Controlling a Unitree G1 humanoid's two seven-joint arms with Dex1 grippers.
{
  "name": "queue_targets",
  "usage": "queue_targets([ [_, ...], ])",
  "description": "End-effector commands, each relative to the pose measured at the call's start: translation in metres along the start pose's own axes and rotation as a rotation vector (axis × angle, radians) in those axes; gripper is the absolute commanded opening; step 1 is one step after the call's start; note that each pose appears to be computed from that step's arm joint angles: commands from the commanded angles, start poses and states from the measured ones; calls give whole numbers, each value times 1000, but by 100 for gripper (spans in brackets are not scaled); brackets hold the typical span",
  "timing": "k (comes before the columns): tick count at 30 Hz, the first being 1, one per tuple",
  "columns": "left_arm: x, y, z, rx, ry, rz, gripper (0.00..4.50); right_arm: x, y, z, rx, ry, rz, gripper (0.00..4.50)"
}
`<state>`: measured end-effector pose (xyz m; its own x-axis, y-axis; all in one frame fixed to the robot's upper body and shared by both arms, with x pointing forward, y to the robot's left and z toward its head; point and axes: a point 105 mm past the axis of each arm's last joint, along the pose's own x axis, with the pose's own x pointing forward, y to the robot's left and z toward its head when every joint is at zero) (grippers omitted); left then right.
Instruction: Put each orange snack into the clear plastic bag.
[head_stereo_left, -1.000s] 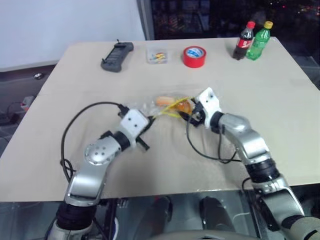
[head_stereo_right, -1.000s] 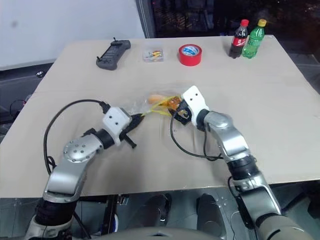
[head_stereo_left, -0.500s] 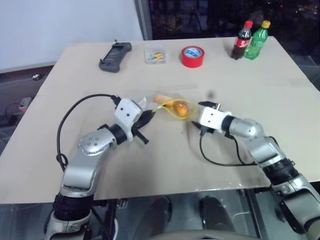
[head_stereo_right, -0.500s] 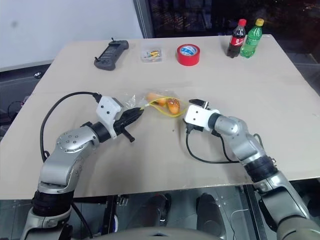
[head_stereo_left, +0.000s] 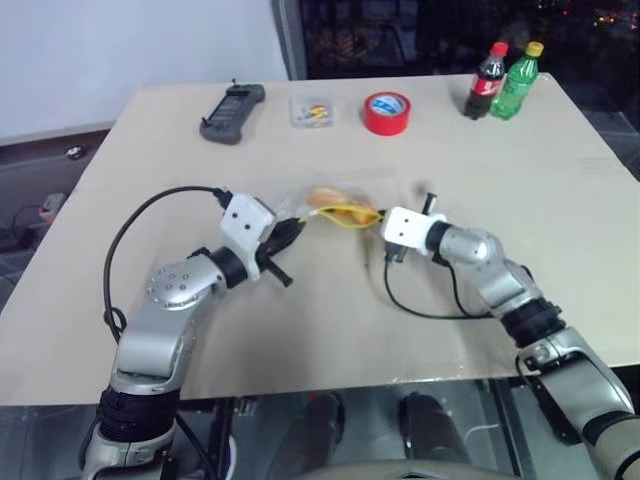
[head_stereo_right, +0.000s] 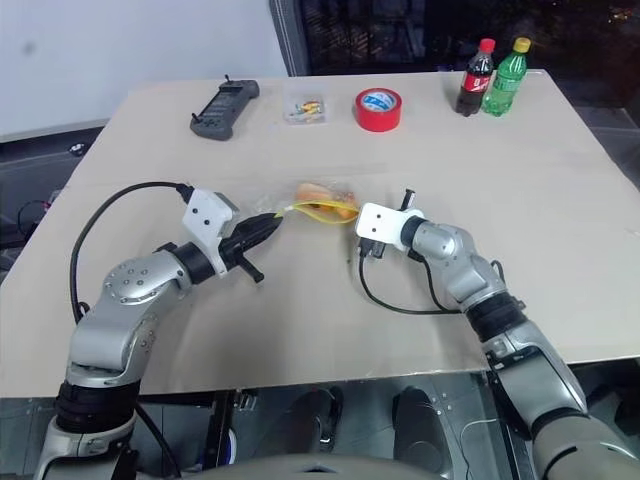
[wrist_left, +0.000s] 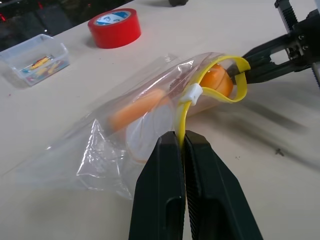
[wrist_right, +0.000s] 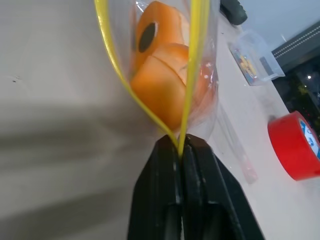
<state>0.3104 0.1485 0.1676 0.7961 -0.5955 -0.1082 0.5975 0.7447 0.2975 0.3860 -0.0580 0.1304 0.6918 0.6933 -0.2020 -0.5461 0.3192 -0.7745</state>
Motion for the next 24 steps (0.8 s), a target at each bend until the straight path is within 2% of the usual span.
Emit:
queue_targets([
  [1,-3,12,17,37,-51,28,0,-10,-43,10,-51,-22,-133,6],
  [3,4,28,23,54,-64,67,0,-17,-70,6,-96,11,-201,6],
  [5,20,53,48,111,-119,113,0,-34,-123,7,-188,62,-334,6],
  [7,29,65,69,159,-161,119,0,-48,-154,12,-247,85,-409,6],
  [11,36,76,92,244,-214,114,0,-72,-180,16,-304,117,-450,6],
  [14,38,66,88,340,-214,79,0,-86,-171,7,-309,153,-406,6],
  [20,40,19,44,354,-170,-18,0,-96,-102,-32,-196,243,-228,6],
  [24,38,2,28,317,-148,-34,0,-99,-69,-39,-122,262,-144,6],
])
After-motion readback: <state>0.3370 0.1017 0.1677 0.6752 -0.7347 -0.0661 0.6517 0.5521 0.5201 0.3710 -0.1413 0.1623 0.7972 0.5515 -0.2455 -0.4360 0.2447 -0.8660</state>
